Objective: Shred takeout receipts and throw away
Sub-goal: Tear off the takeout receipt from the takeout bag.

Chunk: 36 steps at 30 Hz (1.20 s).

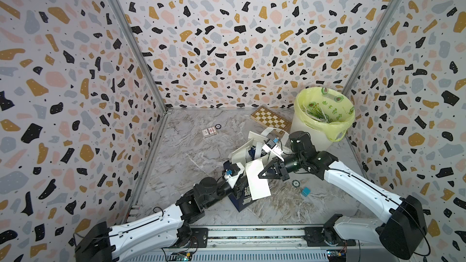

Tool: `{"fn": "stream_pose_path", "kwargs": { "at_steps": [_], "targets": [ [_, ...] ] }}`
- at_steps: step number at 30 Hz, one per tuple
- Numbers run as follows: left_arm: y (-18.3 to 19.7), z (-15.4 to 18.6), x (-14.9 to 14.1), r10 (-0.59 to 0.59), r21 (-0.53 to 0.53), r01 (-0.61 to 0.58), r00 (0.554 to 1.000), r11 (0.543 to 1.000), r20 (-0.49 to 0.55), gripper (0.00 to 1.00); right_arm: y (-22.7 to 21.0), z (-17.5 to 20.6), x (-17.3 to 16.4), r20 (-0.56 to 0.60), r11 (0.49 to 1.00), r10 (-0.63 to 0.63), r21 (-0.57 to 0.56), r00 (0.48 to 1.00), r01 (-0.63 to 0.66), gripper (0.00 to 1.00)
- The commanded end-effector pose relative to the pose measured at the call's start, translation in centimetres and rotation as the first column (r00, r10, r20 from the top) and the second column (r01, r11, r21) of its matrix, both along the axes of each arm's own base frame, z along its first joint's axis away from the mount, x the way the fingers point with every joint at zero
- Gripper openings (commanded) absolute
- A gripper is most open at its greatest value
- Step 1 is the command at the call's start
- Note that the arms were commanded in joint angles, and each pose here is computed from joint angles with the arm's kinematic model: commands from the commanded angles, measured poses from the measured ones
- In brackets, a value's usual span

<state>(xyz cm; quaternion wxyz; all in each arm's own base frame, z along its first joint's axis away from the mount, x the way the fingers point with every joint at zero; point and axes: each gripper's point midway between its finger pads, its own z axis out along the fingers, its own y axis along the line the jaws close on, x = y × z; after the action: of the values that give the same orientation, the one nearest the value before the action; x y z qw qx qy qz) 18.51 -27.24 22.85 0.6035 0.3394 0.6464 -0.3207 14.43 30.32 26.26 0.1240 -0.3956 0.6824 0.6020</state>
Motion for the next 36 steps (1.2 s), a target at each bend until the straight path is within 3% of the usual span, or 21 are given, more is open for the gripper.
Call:
{"fn": "stream_pose_path", "kwargs": {
  "at_steps": [1, 7, 28, 33, 36],
  "targets": [
    [-0.2, 1.7, 0.1, -0.006, -0.045, 0.009, 0.999, 0.999, 0.054, 0.2, 0.1, 1.8, -0.6, 0.026, 0.999, 0.037, 0.038, 0.999, -0.038, 0.0],
    [-0.2, 1.4, 0.5, 0.015, -0.063, -0.011, 0.998, 0.998, 0.057, 0.0, -0.1, 2.6, -0.9, 0.047, 0.997, 0.044, 0.054, 0.998, -0.047, 0.0],
    [0.5, -0.8, 1.7, 0.088, -0.029, -0.089, 0.996, 0.996, -0.014, 0.0, -0.7, 11.5, -2.6, 0.176, 0.967, 0.094, 0.216, 0.98, -0.132, 0.0],
    [0.5, -0.7, 1.6, 0.084, -0.038, -0.085, 0.996, 0.996, -0.02, 0.0, -1.0, 12.3, -1.7, 0.23, 0.973, 0.03, 0.218, 0.973, -0.081, 0.0],
    [0.4, -0.7, 1.4, 0.072, -0.048, -0.073, 0.997, 0.996, -0.03, 0.0, -1.5, 11.5, 0.6, 0.291, 0.982, -0.097, 0.183, 0.952, 0.044, 0.0]
  ]
}}
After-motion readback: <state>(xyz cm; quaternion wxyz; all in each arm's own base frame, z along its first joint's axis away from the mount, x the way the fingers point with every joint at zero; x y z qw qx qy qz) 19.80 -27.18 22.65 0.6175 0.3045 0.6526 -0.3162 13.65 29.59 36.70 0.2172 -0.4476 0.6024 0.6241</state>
